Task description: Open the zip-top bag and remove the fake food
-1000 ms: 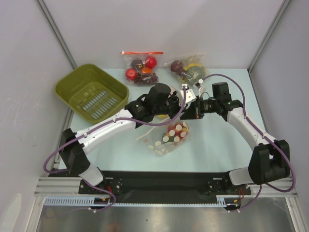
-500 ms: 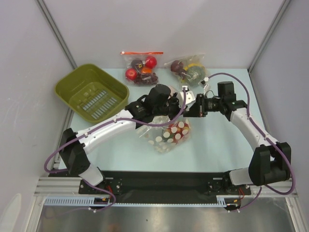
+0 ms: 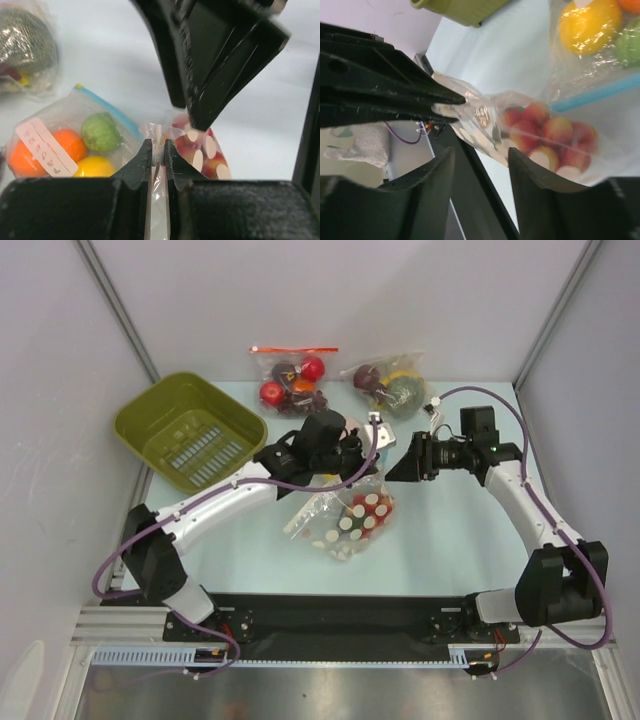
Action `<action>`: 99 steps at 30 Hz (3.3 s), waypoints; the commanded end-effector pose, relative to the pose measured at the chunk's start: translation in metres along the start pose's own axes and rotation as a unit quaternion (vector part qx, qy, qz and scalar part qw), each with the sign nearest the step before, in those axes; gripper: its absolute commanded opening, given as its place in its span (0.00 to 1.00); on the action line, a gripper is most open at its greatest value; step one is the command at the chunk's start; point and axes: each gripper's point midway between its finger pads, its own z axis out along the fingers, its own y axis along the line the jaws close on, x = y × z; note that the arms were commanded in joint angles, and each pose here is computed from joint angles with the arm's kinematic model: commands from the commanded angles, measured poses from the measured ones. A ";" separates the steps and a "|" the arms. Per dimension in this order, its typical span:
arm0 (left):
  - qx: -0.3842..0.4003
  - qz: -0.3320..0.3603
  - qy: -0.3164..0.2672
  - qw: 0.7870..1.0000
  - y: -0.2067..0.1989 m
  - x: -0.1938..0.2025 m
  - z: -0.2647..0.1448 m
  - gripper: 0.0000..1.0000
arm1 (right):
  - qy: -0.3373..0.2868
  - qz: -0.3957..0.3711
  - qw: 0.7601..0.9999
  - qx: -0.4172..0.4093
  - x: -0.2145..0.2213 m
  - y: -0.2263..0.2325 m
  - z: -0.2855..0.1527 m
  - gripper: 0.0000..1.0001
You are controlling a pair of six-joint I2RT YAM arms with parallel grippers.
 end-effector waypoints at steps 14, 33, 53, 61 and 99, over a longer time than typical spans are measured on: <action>0.161 -0.056 0.011 0.985 -0.011 -0.030 -0.030 0.00 | -0.039 -0.175 0.982 0.052 -0.024 0.039 -0.019 0.56; 0.208 -0.106 -0.014 0.972 -0.005 -0.028 -0.055 0.00 | -0.093 -0.293 0.951 0.004 -0.038 0.047 0.006 0.56; 0.224 -0.120 -0.003 0.967 -0.013 -0.025 -0.058 0.00 | -0.067 -0.303 0.950 -0.025 -0.027 0.038 0.041 0.55; 0.224 -0.123 0.000 0.967 -0.012 -0.024 -0.057 0.00 | -0.063 -0.306 0.949 -0.050 -0.019 0.051 0.053 0.39; 0.168 -0.127 0.046 0.977 0.002 0.005 -0.056 0.00 | -0.118 -0.206 0.958 0.159 -0.061 -0.048 -0.028 0.00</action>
